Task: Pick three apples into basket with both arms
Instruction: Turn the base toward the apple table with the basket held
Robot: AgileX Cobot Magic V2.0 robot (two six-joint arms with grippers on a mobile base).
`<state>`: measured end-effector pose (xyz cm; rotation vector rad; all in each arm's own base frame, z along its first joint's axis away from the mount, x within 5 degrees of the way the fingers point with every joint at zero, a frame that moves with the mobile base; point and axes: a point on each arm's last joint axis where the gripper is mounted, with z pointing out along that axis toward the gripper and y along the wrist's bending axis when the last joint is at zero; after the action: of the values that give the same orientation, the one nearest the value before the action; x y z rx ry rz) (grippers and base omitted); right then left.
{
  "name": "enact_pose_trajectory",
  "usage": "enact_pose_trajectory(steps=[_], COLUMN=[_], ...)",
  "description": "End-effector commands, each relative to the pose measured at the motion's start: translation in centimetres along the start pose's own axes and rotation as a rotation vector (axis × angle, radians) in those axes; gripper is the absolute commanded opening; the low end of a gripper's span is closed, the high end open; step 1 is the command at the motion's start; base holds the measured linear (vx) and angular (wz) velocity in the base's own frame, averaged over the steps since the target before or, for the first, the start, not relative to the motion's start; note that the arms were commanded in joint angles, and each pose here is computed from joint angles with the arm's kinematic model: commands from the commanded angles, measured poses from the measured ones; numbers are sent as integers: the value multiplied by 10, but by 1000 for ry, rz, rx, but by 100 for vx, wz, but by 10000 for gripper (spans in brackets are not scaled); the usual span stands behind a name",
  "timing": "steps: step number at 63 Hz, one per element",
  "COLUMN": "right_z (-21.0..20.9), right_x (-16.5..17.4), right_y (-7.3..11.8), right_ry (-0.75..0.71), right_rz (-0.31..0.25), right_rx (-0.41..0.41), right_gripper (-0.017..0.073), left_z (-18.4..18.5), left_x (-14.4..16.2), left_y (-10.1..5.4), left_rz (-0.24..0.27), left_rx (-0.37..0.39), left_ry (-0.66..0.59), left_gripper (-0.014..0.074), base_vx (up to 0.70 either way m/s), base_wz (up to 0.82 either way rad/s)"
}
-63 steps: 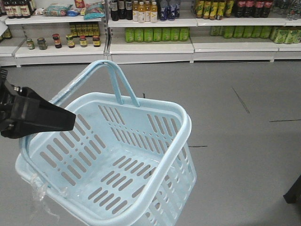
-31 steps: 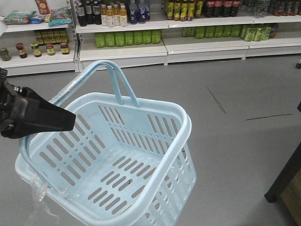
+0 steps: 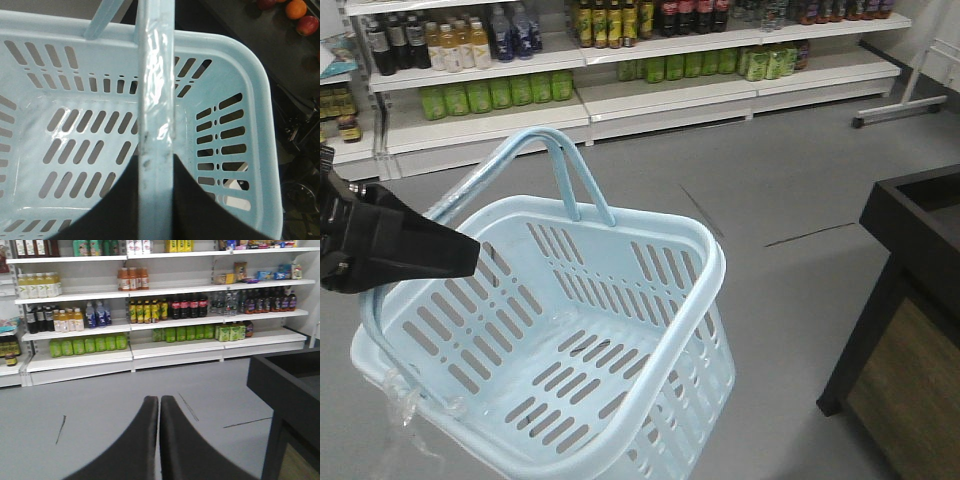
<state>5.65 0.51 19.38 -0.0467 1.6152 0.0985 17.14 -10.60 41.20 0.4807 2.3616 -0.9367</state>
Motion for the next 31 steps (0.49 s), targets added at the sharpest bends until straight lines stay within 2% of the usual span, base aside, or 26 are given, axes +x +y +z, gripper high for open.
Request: enact_pose_trajectory(steps=[1,31], right_z=[0,0], right_x=[-2,-2], right_y=[0,0], right_ry=[-67,-67], right_rz=[-19,-19], right_rx=[1,1], right_gripper=[-1,-1], left_z=[-11,-11], left_x=[-8,-8], left_y=[-13,-13], left_rz=[-7,-7], left_rx=[58,58], left_ry=[-102,-102], left_gripper=[-8,-8], base_vx=[13,12], base_wz=[-45,-48])
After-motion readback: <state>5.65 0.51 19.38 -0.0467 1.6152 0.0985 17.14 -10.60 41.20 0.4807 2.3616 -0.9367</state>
